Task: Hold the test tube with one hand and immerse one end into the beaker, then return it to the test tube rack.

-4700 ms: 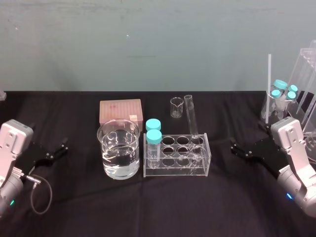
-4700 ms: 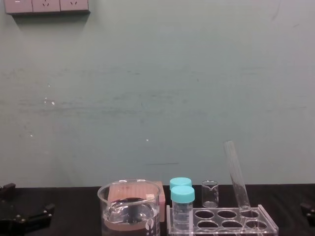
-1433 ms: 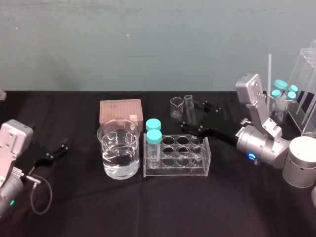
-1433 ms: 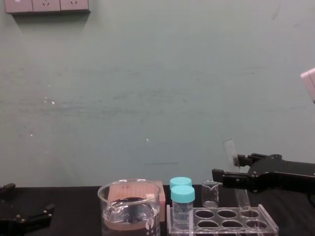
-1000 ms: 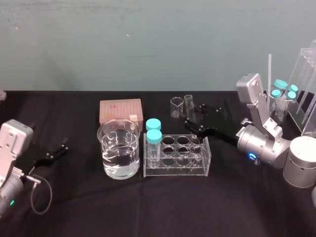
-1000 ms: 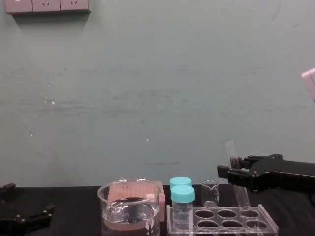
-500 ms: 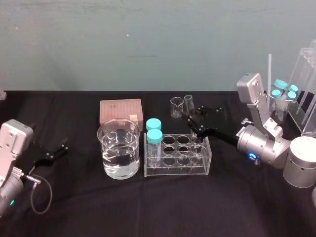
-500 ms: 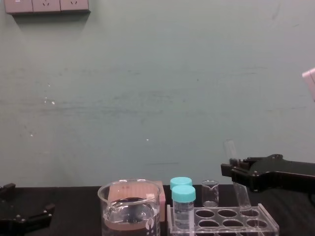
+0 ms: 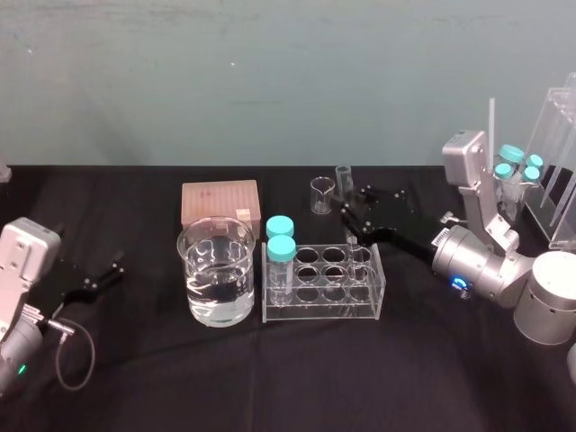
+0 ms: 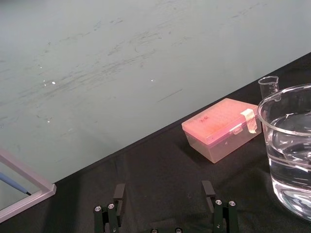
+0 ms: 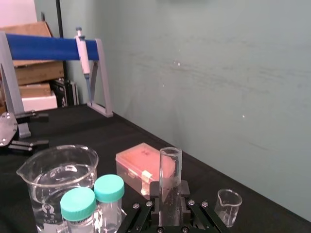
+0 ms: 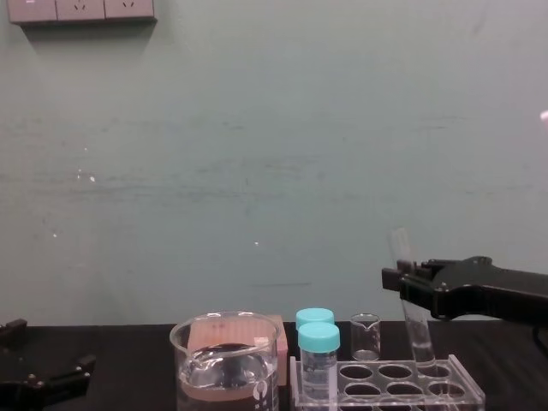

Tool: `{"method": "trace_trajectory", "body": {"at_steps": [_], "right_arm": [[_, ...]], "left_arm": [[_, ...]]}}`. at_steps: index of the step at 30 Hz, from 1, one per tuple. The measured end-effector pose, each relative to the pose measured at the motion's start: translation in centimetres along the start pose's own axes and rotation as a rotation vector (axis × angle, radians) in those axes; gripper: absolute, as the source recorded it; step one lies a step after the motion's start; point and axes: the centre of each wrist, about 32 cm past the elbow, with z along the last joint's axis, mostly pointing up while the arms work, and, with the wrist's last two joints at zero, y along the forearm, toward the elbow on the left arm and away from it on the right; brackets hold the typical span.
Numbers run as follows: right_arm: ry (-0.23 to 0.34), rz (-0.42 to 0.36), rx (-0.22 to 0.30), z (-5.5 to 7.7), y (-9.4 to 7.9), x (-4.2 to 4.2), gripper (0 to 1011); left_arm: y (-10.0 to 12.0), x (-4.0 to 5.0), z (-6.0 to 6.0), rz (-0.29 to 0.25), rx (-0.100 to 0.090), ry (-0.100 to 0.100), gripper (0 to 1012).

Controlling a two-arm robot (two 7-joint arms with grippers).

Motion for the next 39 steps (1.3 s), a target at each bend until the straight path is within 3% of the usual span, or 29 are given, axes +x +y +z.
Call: {"method": "trace_trajectory", "body": {"at_steps": [26, 34, 39], "right_arm": [[0.041, -0.053, 0.164, -0.5, -2.2, -0.30, 234], [0.064, -0.050, 0.211, 0.2, -2.1, -0.23, 234], [0.045, -0.057, 0.242, 1.4, -2.3, 0.42, 234]], "left_arm": [[0.0, 0.00, 0.0, 0.000, 0.000, 0.000, 1000], [0.0, 0.00, 0.0, 0.000, 0.000, 0.000, 1000], [0.0, 0.00, 0.0, 0.000, 0.000, 0.000, 1000]]}}
